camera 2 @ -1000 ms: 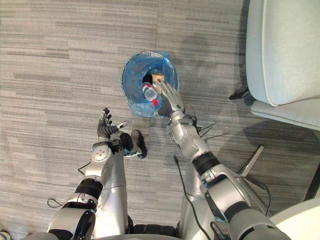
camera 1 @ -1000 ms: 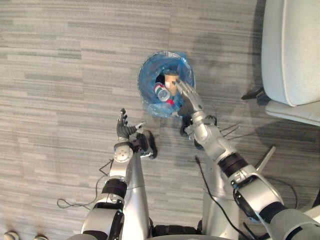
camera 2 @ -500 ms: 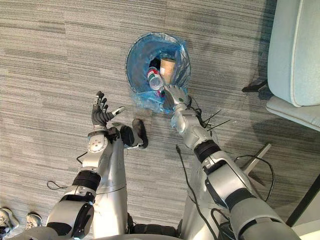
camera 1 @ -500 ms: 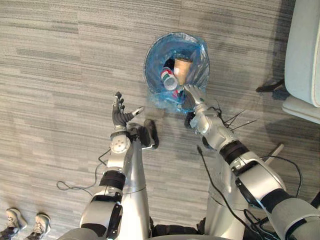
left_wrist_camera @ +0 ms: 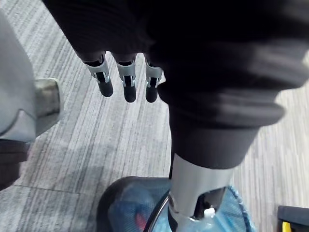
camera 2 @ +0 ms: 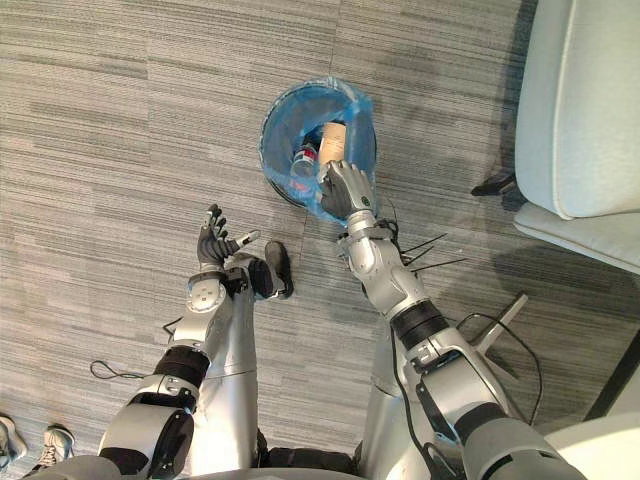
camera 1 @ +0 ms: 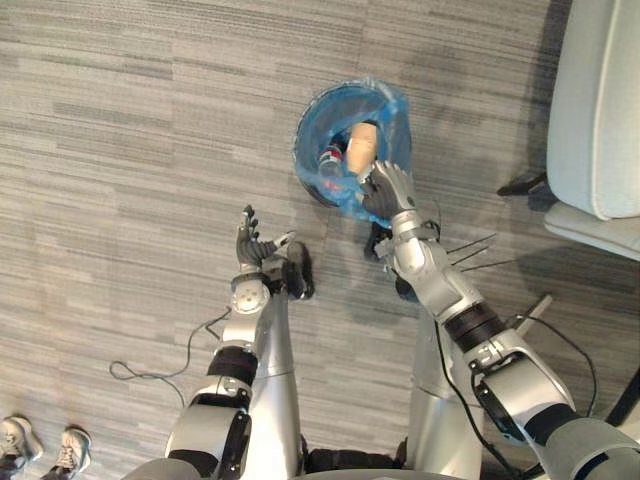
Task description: Gather rubbish on tea table into small bin, then transfer packed bag to large trash can.
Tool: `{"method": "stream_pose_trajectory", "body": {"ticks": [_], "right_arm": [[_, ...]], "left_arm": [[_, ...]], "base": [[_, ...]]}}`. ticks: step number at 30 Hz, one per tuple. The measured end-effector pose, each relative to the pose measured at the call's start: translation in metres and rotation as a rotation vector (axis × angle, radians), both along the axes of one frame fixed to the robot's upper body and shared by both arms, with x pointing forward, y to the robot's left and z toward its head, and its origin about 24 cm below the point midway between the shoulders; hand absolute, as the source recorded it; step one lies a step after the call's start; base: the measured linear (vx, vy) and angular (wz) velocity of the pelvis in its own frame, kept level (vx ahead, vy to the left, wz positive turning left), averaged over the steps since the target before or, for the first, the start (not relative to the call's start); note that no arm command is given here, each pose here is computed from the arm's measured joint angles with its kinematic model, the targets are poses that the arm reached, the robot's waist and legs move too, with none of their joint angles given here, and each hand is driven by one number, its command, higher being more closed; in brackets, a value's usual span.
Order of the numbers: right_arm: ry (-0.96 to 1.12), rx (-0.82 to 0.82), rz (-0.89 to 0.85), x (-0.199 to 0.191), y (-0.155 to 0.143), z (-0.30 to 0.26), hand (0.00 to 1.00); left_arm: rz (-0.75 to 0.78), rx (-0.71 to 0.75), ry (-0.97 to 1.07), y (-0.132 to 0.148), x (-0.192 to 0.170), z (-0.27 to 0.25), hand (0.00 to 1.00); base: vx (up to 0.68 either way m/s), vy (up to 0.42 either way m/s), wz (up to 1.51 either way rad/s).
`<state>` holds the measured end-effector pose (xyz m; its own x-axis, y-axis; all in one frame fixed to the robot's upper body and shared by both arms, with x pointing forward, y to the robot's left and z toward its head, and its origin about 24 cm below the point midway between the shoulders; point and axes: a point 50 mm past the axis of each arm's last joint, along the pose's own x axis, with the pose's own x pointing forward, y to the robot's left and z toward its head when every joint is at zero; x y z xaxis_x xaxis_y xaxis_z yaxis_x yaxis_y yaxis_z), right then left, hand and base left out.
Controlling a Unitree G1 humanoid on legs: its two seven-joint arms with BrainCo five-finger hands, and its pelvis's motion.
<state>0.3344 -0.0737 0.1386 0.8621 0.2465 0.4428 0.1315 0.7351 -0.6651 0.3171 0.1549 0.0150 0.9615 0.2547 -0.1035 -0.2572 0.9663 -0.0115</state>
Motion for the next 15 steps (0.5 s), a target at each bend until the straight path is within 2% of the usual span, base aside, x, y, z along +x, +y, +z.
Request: {"method": "stream_pose_trajectory", "body": {"ticks": [3,8,13,15], "right_arm": [[0.073,0.165,0.03,-0.021,-0.001,-0.017,1.0],[0.319,0.403,0.083,-0.065,-0.001,-0.068,1.0],[0.376,0.503,0.194,-0.087,0.007,-0.077,1.0],[0.386,0.508,0.214,-0.088,0.005,-0.078,1.0]], "left_arm": [[-0.032,0.042,0.069,0.0,-0.014,-0.019,0.0],[-0.064,0.121,0.288,0.004,-0.065,-0.073,0.0],[-0.073,0.159,0.484,0.016,-0.11,-0.113,0.0],[-0.078,0.169,0.52,0.017,-0.117,-0.119,0.0]], "base": [[-0.04,-0.035,0.08],[0.05,-0.007,-0.02],[0.16,0.034,-0.13],[0.19,0.091,-0.17]]}}
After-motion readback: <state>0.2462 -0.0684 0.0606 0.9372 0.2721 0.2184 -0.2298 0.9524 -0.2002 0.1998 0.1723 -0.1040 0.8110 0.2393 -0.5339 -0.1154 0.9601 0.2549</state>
